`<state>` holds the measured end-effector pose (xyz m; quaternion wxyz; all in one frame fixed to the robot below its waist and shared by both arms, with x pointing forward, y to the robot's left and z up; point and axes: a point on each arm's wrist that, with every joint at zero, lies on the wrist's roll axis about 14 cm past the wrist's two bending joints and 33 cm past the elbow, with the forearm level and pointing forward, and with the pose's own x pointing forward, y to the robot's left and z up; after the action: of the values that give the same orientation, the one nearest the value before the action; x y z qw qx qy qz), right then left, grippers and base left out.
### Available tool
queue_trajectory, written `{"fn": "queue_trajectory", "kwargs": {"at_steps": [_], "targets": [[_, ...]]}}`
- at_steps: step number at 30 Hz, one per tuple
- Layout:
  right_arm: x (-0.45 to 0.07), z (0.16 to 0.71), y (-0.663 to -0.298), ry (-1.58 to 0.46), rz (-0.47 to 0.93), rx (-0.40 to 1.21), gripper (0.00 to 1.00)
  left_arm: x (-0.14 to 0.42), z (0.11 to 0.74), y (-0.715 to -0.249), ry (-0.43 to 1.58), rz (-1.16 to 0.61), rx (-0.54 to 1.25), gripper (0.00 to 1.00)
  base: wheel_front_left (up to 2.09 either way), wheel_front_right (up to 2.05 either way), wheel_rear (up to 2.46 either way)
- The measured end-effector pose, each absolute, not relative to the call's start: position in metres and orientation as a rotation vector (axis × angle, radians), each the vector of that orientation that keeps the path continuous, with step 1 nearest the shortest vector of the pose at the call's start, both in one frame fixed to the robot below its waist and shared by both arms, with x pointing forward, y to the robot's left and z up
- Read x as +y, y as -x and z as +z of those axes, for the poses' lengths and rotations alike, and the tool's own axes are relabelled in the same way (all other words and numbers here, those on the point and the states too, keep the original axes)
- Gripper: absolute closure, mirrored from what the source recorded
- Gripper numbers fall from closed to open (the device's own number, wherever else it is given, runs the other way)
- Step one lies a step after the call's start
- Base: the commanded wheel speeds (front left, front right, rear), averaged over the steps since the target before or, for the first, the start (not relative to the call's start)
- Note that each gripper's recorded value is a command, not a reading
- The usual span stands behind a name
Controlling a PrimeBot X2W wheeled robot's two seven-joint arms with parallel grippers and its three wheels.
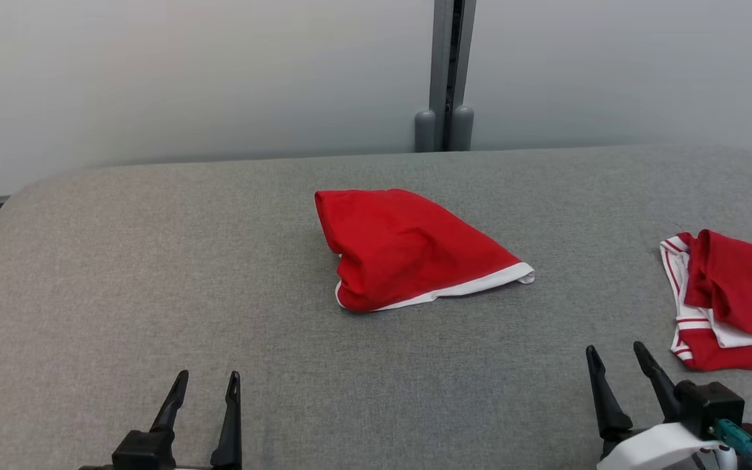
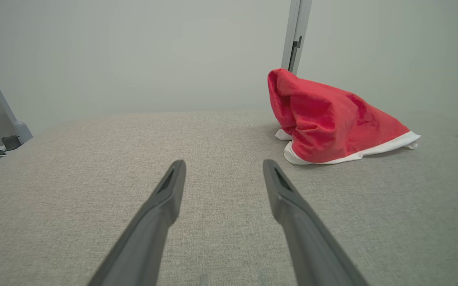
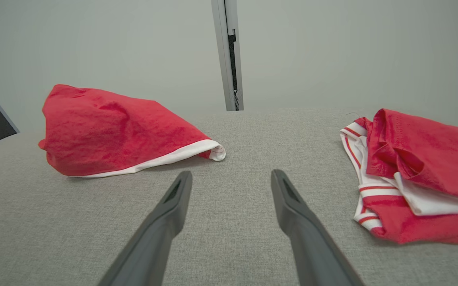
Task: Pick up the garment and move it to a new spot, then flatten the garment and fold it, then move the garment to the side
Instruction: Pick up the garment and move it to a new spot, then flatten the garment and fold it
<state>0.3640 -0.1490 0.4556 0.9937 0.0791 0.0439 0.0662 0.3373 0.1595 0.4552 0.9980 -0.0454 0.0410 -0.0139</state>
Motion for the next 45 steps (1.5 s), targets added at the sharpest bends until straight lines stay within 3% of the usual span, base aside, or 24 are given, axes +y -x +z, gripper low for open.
{"fn": "queue_trajectory", "kwargs": {"at_steps": [29,30,33,34,39,45], "targets": [[-0.115,0.373,-0.484,0.018,0.231,0.291,0.00,0.181,0.415,-0.369,0.121,0.058,0.204,0.00,0.00,0.00,0.00],[-0.115,0.373,-0.486,0.023,0.234,0.289,0.07,0.182,0.415,-0.369,0.121,0.062,0.203,0.00,0.00,0.00,0.00],[-0.111,0.378,-0.493,0.034,0.247,0.271,0.92,0.184,0.415,-0.370,0.121,0.067,0.204,0.00,0.00,0.00,0.00],[-0.110,0.381,-0.494,0.038,0.250,0.260,1.00,0.184,0.415,-0.370,0.121,0.067,0.204,0.00,0.00,0.00,0.00],[-0.101,0.413,-0.500,0.065,0.289,0.160,1.00,0.180,0.420,-0.371,0.129,0.053,0.188,0.00,0.00,0.00,0.00],[-0.039,0.495,-0.492,0.103,0.486,-0.076,1.00,0.175,0.430,-0.363,0.144,0.040,0.162,0.00,0.00,0.00,0.00]]}}
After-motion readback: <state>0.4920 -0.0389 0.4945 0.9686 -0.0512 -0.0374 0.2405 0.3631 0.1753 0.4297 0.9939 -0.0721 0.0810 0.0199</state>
